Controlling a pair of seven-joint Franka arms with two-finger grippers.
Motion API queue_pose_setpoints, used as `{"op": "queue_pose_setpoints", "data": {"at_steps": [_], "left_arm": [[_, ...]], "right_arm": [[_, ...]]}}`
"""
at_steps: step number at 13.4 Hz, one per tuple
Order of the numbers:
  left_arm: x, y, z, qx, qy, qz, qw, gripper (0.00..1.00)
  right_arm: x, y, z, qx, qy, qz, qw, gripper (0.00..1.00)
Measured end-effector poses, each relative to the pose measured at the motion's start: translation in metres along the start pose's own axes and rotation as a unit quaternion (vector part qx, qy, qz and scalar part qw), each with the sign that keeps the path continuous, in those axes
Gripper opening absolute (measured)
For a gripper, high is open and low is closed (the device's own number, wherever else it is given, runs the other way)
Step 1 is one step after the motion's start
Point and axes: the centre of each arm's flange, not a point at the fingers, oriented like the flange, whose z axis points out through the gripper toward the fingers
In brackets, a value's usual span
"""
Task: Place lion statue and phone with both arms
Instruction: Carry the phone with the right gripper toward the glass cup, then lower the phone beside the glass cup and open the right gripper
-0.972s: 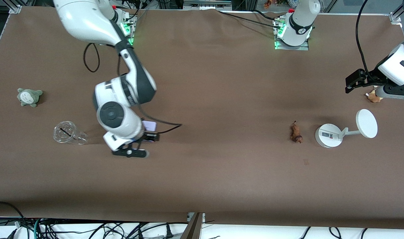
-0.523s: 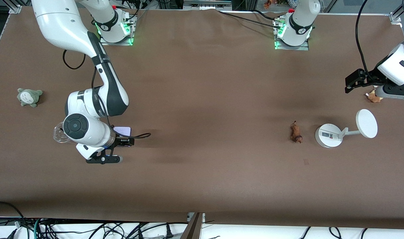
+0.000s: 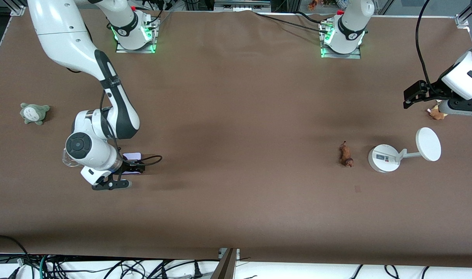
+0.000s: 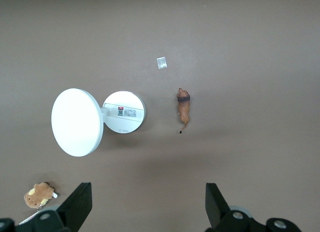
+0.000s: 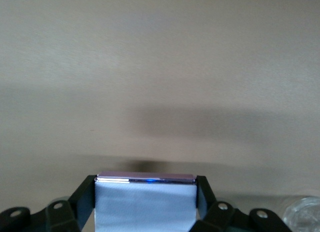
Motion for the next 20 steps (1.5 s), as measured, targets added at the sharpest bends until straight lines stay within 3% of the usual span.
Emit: {"op": "queue_pose_setpoints", "data": {"at_steps": [6, 16, 18, 20], "left_arm": [[0.000, 0.000, 0.000, 0.000, 0.000, 0.000, 1.000, 1.00], [0.000, 0.000, 0.000, 0.000, 0.000, 0.000, 1.000, 1.00], [0.000, 0.000, 0.000, 0.000, 0.000, 0.000, 1.000, 1.00], [0.000, 0.000, 0.000, 0.000, 0.000, 0.000, 1.000, 1.00]], "right_arm": [[-0.010, 0.025, 0.028, -0.003, 0.016, -0.012, 1.000, 0.84], [-0.013, 0.049, 0.037, -0.004, 0.018, -0.019, 1.000, 0.84], [-0.012, 0.048, 0.037, -0.004, 0.019, -0.020, 1.000, 0.98], [-0.012, 0.047, 0.035, -0.003, 0.020, -0.021, 1.000, 1.00]]}}
